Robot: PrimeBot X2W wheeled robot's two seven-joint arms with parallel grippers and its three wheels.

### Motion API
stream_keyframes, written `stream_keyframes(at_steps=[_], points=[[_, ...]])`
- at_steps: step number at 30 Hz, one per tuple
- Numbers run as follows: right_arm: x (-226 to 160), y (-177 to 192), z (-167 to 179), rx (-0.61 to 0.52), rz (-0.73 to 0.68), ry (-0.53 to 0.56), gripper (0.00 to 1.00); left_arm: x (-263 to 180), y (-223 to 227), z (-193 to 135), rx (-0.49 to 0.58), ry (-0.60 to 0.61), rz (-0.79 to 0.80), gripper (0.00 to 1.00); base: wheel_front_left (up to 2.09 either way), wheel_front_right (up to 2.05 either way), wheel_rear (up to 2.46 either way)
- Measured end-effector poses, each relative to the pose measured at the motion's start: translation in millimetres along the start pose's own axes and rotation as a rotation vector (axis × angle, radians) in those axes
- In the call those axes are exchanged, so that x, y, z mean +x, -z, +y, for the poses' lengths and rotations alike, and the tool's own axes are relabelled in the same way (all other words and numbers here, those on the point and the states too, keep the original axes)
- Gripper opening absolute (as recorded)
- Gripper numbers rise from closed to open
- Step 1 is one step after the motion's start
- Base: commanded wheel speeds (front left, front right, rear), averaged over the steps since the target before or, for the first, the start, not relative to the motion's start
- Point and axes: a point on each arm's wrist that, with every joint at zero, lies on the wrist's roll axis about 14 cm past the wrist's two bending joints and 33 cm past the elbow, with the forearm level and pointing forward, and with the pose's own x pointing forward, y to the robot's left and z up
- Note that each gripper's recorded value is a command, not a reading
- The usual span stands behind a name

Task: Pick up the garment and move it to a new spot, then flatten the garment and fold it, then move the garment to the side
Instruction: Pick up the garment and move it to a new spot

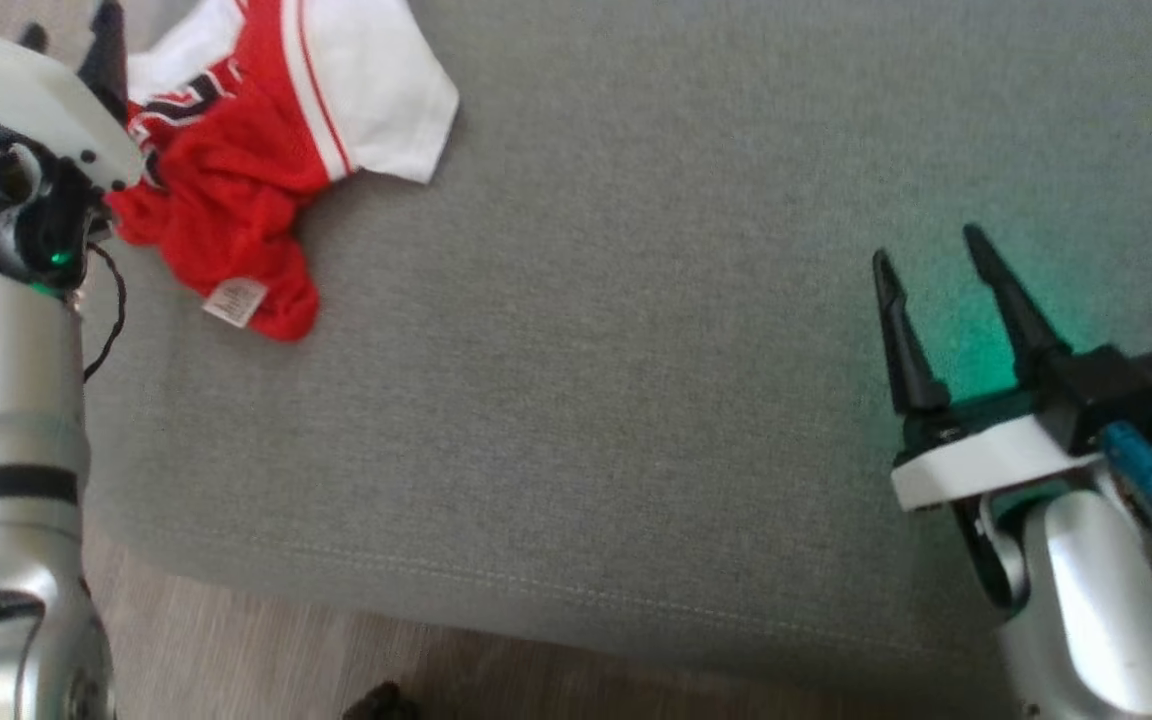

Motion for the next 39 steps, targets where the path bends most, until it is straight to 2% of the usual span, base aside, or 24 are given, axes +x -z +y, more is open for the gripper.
stream_keyframes(at_steps=[6, 16, 17, 18, 21, 28, 33, 39], points=[[15, 19, -14, -0.010, 0.015, 0.018, 1.00, 28, 79, -8, -0.032, 0.005, 0.287, 1.00, 0.00, 0.00, 0.00], [25, 41, -18, -0.003, 0.037, 0.012, 1.00, 48, 130, -16, -0.036, -0.001, 0.439, 1.00, 0.00, 0.00, 0.00], [25, 41, -19, -0.003, 0.037, 0.013, 1.00, 49, 131, -16, -0.044, -0.002, 0.443, 0.35, 0.00, 0.00, 0.00], [25, 41, -20, -0.004, 0.034, 0.015, 1.00, 51, 131, -17, -0.056, -0.002, 0.441, 0.00, 0.00, 0.00, 0.00], [27, 37, -22, -0.007, 0.023, 0.019, 1.00, 55, 125, -24, -0.058, 0.021, 0.398, 0.00, 0.00, 0.00, 0.00], [22, 15, -22, 0.007, -0.010, 0.030, 1.00, 48, 75, -42, -0.090, 0.087, 0.076, 0.00, 0.00, 0.00, 0.00], [14, -20, -23, 0.018, -0.076, 0.044, 1.00, 28, 12, -71, -0.070, 0.197, -0.170, 0.00, 0.00, 0.00, 0.00], [-10, -56, -26, 0.036, -0.137, 0.077, 1.00, -14, -38, -108, -0.009, 0.352, -0.351, 0.00, 0.00, 0.00, 0.00]])
